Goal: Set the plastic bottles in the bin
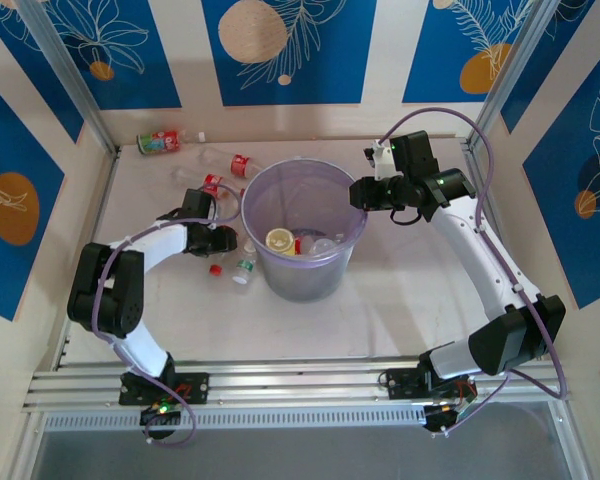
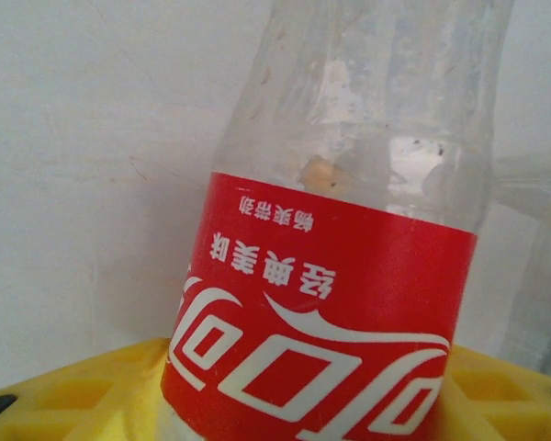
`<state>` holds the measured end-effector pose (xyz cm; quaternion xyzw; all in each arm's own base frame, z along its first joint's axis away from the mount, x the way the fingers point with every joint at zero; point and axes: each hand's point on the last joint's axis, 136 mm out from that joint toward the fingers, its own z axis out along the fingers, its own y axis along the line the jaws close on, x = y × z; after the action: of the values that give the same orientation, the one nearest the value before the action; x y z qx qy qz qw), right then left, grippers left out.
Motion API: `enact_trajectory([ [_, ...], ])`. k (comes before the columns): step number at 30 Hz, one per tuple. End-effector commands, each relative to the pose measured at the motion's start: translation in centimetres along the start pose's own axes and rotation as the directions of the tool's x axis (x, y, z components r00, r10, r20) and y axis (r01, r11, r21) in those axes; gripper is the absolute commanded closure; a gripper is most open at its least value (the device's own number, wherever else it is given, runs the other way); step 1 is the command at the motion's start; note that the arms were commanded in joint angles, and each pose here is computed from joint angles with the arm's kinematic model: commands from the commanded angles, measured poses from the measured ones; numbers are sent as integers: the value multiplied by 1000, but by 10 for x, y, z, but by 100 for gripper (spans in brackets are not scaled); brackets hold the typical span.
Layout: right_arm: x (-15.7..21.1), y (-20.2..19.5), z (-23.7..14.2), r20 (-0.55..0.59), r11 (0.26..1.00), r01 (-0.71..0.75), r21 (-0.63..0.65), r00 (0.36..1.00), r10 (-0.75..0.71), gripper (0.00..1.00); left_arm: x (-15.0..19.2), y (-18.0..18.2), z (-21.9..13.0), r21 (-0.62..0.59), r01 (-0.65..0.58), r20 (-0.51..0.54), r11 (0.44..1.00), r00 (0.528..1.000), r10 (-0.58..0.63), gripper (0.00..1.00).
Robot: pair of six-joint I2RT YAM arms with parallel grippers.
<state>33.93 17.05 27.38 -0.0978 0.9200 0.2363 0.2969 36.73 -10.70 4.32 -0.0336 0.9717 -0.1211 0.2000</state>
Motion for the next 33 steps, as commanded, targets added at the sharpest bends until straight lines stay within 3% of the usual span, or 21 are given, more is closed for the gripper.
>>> enact_trajectory([
  [1, -3, 2, -4, 1, 1000, 14, 1, 1000, -14, 76, 13, 5, -4, -20, 4, -46, 1000, 999, -5, 47],
  [11, -4, 5, -3, 5, 1000, 17, -11, 1000, -17, 76, -11, -9, -93, 1, -25, 125, 1000, 992, 25, 56],
  [17, -5, 7, -1, 3, 1000, 20, -17, 1000, -20, 76, -31, -22, -161, 29, -46, 269, 999, 962, 36, 64],
  [23, -4, 8, 1, -2, 1000, 25, -17, 1000, -25, 76, -62, -54, -244, 143, -119, 506, 983, 862, 31, 86],
  [30, -5, 10, 1, 0, 1000, 20, -21, 1000, -20, 76, -85, -117, -318, 306, -290, 661, 907, 750, 17, 100],
  [33, -5, 12, 2, -1, 1000, 19, -25, 1000, -19, 76, -91, -146, -343, 335, -370, 710, 866, 704, 27, 100],
])
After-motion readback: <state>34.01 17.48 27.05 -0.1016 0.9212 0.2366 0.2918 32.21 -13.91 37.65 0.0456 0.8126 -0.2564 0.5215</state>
